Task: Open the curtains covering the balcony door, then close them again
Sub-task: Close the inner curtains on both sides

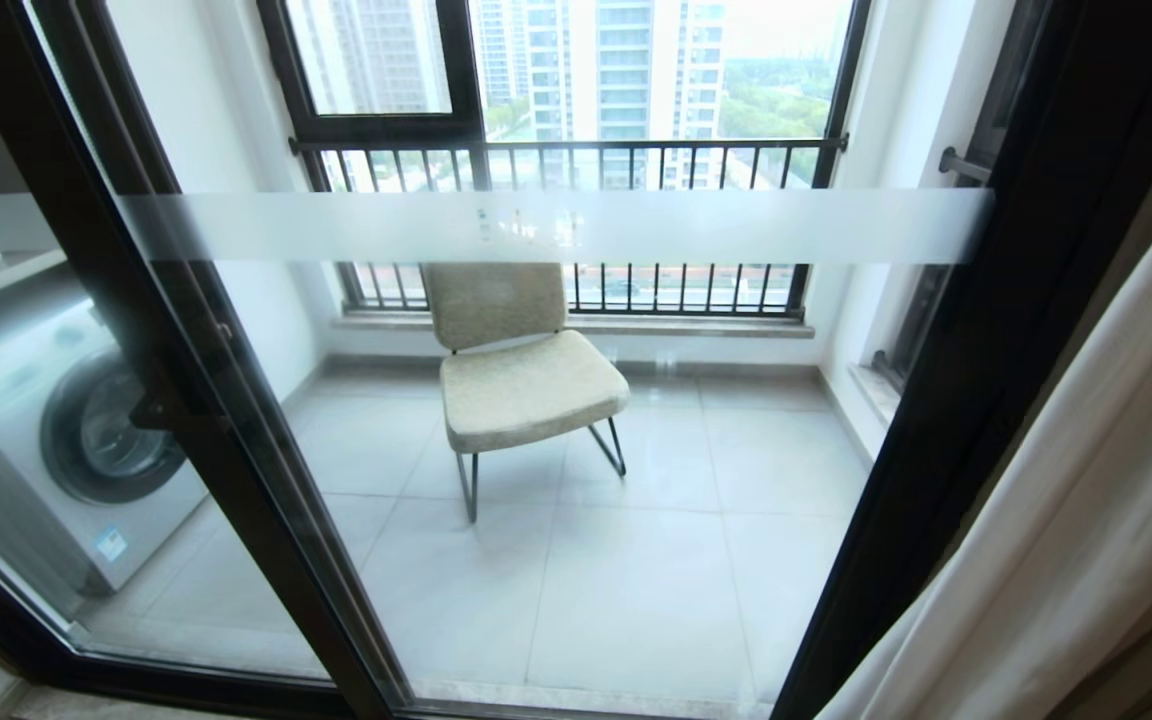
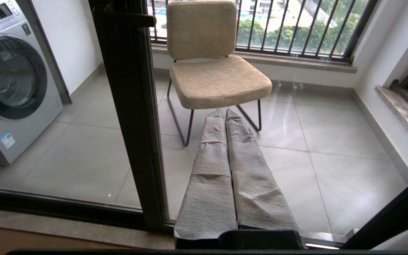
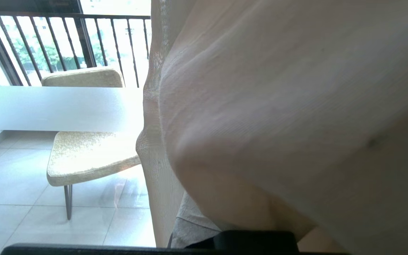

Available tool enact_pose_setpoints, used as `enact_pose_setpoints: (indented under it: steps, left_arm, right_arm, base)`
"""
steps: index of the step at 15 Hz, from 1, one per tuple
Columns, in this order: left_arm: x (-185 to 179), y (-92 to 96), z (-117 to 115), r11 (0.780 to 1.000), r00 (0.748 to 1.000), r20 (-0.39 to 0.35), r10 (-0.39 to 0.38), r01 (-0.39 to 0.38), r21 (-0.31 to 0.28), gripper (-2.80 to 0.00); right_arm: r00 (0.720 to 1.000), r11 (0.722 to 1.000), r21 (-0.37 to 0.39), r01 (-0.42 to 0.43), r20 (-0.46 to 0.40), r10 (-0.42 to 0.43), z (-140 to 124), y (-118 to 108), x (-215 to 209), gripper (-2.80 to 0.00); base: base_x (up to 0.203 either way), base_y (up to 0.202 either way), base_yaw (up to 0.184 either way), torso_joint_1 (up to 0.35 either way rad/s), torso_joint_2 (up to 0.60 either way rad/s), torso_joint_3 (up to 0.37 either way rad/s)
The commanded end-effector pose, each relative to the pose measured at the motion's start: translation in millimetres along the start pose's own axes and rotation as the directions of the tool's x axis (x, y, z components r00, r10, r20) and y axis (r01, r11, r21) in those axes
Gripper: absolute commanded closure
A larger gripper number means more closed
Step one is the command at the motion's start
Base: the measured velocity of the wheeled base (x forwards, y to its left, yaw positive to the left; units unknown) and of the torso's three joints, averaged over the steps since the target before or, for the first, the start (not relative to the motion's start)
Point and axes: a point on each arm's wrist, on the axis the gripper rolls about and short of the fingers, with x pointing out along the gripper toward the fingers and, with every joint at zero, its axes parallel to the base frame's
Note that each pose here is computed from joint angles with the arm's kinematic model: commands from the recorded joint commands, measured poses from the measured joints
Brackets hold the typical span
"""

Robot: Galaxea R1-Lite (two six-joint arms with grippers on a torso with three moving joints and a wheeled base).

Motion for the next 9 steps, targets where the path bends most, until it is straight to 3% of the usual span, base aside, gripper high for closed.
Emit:
enact_pose_setpoints:
  steps: [1, 9]
  left_arm:
    - [0.0, 0.0, 0.1, 1.000, 1.000, 0.000, 0.001, -0.001, -0.001, 0.00]
    - [0.0, 0.0, 0.4, 1.000, 1.000, 0.001, 0.001, -0.001, -0.001, 0.00]
  right_arm:
    - [1.000, 1.000, -0.001, 0.001, 0.004, -0.001, 0.8, -0.2, -0.5, 0.00]
    - [1.000, 1.000, -0.002, 0.000, -0.013, 0.000, -5.3, -0.1, -1.0, 0.00]
  base:
    - [0.000, 0.000, 0.000, 0.000, 0.00, 0.000]
    - [0.000, 0.000, 0.000, 0.000, 0.00, 0.000]
